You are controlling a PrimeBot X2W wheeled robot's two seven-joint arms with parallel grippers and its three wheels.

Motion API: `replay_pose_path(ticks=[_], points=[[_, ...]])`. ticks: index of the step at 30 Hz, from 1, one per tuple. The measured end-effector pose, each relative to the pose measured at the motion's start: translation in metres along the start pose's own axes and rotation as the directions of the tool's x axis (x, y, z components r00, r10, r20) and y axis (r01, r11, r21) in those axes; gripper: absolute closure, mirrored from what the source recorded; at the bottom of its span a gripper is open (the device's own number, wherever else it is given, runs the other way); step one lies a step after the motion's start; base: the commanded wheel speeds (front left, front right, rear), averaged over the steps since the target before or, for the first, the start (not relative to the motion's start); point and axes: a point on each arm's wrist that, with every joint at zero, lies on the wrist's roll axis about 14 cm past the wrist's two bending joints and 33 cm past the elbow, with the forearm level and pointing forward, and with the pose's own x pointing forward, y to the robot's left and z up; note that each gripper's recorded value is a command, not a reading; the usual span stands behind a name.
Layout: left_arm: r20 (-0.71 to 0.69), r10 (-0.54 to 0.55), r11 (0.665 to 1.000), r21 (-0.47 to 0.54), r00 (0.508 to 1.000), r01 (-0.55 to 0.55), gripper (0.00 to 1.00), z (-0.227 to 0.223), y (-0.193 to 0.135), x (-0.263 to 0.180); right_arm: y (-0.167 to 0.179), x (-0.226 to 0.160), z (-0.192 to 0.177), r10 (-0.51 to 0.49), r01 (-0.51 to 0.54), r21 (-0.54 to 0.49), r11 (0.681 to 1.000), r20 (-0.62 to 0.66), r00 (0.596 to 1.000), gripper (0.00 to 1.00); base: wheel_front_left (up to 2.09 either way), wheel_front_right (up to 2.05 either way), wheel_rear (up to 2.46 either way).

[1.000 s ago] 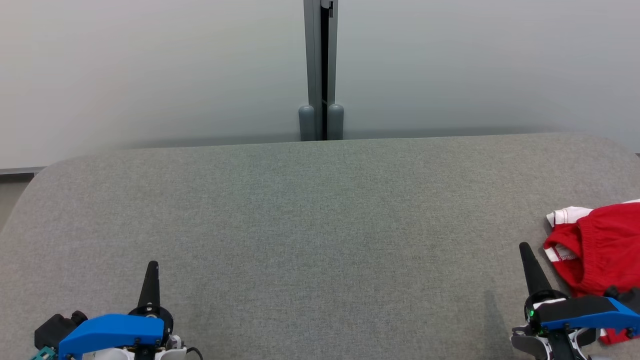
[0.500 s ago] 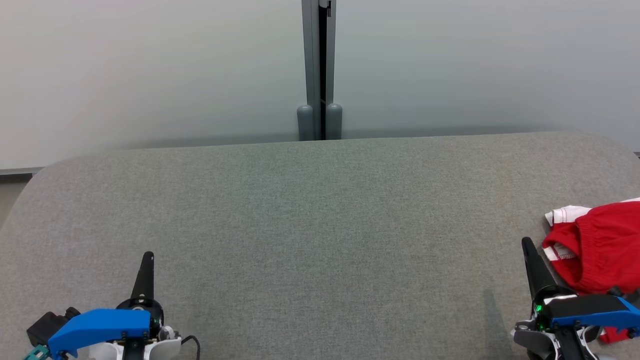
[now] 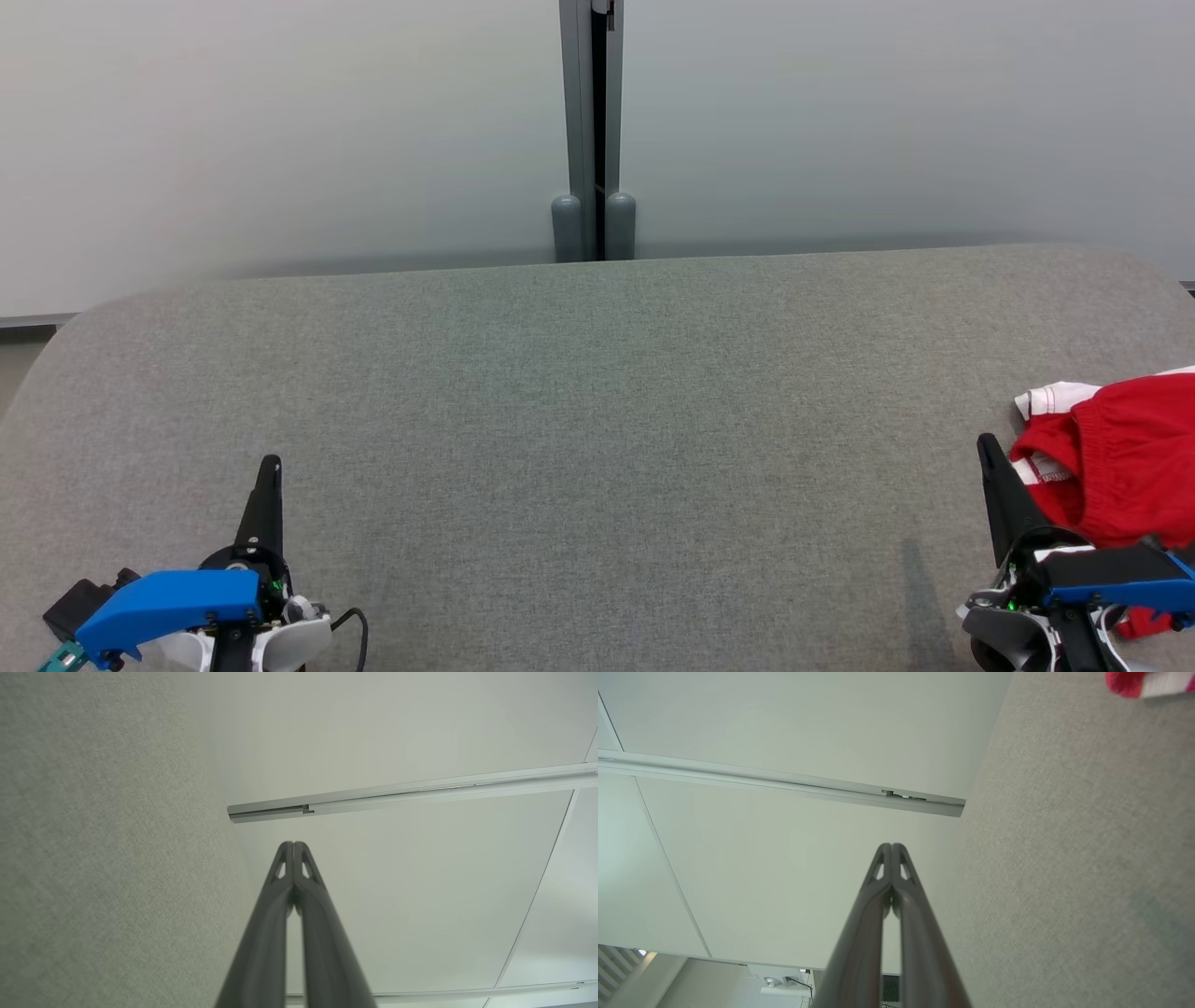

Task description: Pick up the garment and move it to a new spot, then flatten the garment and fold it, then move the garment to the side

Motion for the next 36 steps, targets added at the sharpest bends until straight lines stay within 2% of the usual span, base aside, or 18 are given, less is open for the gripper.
replay_pose_path(ticks=[21, 36], points=[[0.002, -0.059, 0.988, -0.141, 0.998, 0.059, 1.0, 0.004, -0.016, 0.005, 0.01, -0.001, 0.004, 0.041, -0.041, 0.147, 0.988, 0.003, 0.999, 1.0, 0.0, 0.0, 0.0], [0.002, -0.064, 0.988, -0.143, 0.998, 0.063, 1.0, 0.004, -0.017, 0.005, 0.01, -0.001, 0.004, 0.042, -0.042, 0.15, 0.988, 0.004, 0.999, 1.0, 0.0, 0.0, 0.0]])
